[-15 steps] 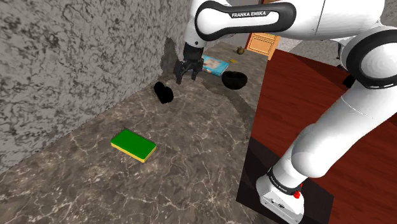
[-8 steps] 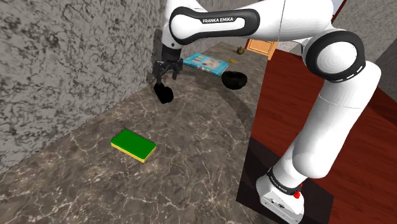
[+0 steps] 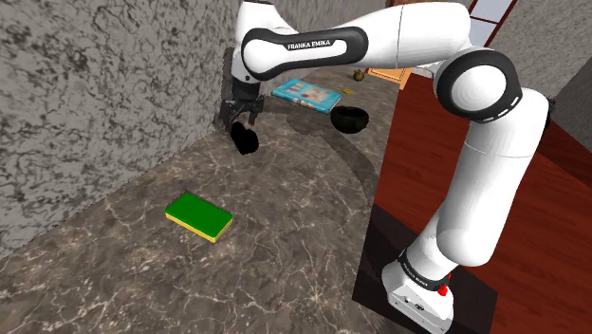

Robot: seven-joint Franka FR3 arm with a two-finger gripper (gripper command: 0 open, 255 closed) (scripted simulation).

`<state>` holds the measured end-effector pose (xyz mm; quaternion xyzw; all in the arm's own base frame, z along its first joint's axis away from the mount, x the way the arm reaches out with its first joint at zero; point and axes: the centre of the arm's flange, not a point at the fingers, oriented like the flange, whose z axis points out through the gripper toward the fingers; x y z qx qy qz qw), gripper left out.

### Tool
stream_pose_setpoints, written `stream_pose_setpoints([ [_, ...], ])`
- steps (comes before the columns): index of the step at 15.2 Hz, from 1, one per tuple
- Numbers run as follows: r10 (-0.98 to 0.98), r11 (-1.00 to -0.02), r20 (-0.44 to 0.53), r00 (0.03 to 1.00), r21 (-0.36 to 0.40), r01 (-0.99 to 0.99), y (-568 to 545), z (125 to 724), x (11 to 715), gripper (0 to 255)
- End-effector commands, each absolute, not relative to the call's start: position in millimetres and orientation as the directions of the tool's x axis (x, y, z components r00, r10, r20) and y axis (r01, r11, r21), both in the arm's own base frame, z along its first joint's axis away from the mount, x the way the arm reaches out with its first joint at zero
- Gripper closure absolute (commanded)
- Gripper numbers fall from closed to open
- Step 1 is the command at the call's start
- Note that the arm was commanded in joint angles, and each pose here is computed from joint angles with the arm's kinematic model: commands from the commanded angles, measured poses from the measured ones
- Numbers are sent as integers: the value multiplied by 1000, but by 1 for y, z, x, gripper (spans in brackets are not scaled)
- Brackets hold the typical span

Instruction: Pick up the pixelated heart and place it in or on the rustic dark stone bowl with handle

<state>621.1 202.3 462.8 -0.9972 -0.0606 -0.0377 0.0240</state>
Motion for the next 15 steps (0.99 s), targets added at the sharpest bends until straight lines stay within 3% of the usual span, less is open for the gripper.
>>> stream_pose_setpoints([
  [1, 119, -991, 78, 990, -43, 123, 203, 449, 623, 0],
  [9, 119, -991, 78, 990, -43, 123, 203, 449, 623, 0],
  [10, 119, -991, 78, 990, -43, 123, 203, 449, 623, 255],
  [15, 119, -991, 78, 990, -43, 123, 203, 449, 623, 255],
])
